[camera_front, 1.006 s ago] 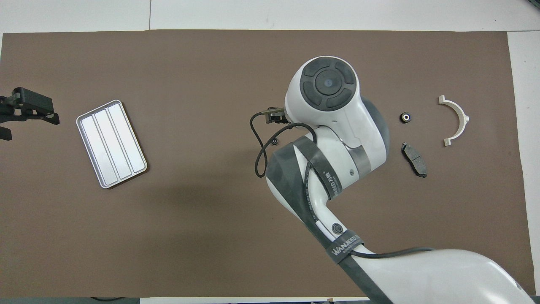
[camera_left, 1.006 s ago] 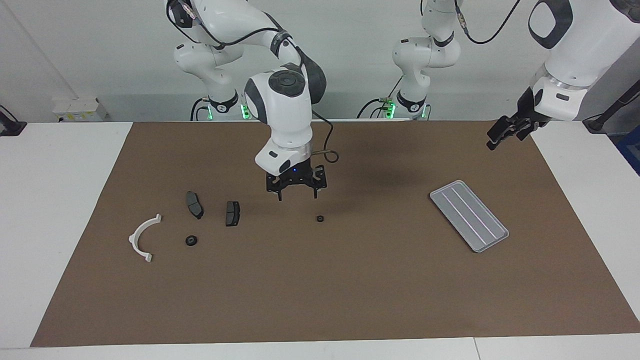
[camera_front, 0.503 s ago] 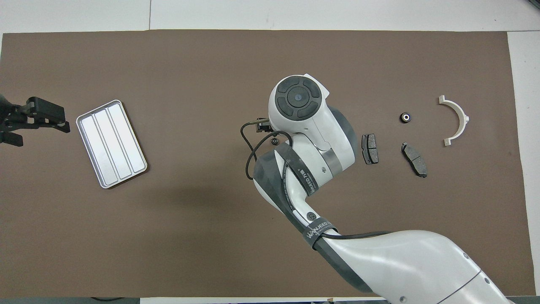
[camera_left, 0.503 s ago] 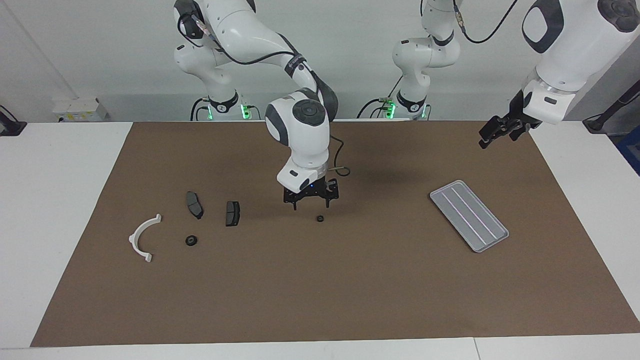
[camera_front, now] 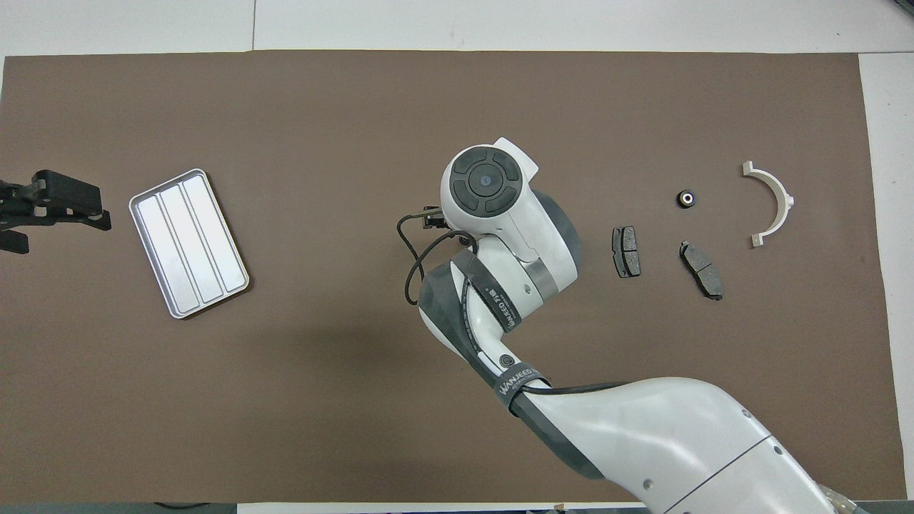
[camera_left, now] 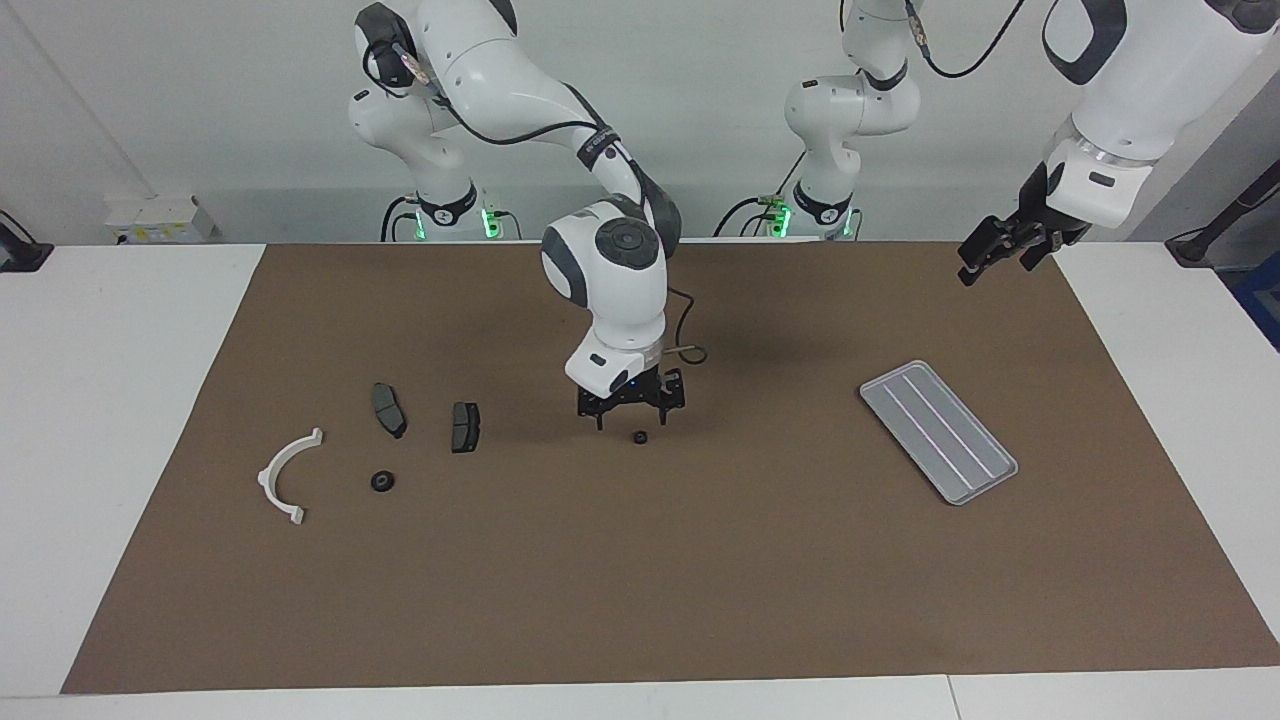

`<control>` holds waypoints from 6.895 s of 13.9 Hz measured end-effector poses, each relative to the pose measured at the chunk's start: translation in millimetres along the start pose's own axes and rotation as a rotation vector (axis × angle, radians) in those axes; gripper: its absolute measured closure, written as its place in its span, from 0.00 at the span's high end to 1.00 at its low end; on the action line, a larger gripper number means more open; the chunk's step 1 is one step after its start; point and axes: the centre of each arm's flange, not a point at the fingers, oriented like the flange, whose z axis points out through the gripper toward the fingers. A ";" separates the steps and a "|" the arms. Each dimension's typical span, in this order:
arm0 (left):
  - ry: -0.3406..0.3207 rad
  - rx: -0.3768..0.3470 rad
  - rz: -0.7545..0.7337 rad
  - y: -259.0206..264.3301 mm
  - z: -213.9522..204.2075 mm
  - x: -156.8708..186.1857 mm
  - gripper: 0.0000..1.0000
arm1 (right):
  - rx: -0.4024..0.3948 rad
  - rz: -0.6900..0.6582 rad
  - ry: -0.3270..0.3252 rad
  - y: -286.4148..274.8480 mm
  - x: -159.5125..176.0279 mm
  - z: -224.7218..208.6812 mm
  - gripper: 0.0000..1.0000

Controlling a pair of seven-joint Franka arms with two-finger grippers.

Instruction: Place bearing gear from tray to pile

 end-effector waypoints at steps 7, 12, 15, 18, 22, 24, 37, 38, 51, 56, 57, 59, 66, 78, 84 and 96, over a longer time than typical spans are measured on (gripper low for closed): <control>-0.027 0.007 0.009 2.7 13.0 -7.1 1.00 | -0.001 0.000 -0.002 2.6 -4.2 24.7 1.00; -0.025 0.007 0.010 3.2 11.8 -8.0 1.00 | -0.007 -0.002 -0.015 5.0 -11.6 40.0 1.00; -0.025 0.007 0.010 3.2 11.8 -8.1 1.00 | -0.006 -0.007 -0.019 2.3 -14.7 42.2 1.00; -0.025 0.007 0.010 3.2 11.8 -8.1 1.00 | 0.002 -0.018 -0.016 -7.6 -20.0 41.9 1.00; -0.025 0.007 0.010 3.2 11.8 -8.1 1.00 | 0.013 -0.014 -0.003 -16.3 -27.9 51.6 0.90; -0.025 0.007 0.010 3.1 11.8 -8.1 1.00 | 0.014 -0.012 -0.001 -13.6 -29.2 58.5 0.90; -0.025 0.007 0.010 3.1 11.8 -8.1 1.00 | 0.015 -0.001 0.007 -7.3 -24.8 54.2 0.24; -0.025 0.007 0.010 3.1 11.8 -8.1 1.00 | 0.015 0.001 0.008 -5.9 -23.8 54.0 0.24; -0.025 0.007 0.010 3.1 11.8 -8.1 1.00 | -0.020 -0.058 0.050 245.5 79.2 -20.8 0.24; -0.025 0.007 0.010 3.1 11.8 -8.1 1.00 | -0.007 -0.110 0.018 314.0 78.0 -7.1 0.24; -0.025 0.007 0.010 3.1 11.8 -8.1 1.00 | -0.006 -0.115 0.008 312.3 74.7 -1.4 0.24; -0.025 0.007 0.010 3.1 11.8 -8.1 1.00 | -0.002 -0.122 -0.005 307.7 67.3 12.1 0.24; -0.025 0.007 0.010 3.1 11.8 -8.1 1.00 | 0.001 -0.150 -0.040 307.2 39.6 56.9 0.24; -0.025 0.007 0.010 3.1 11.8 -8.1 1.00 | 0.007 -0.141 -0.017 305.3 36.2 46.8 0.82; -0.025 0.007 0.010 3.1 11.8 -8.1 1.00 | 0.000 -0.100 0.013 314.9 58.4 -75.3 1.00; -0.025 0.007 0.010 3.1 11.8 -8.1 1.00 | -0.007 0.008 -0.079 377.9 -43.7 -291.5 1.00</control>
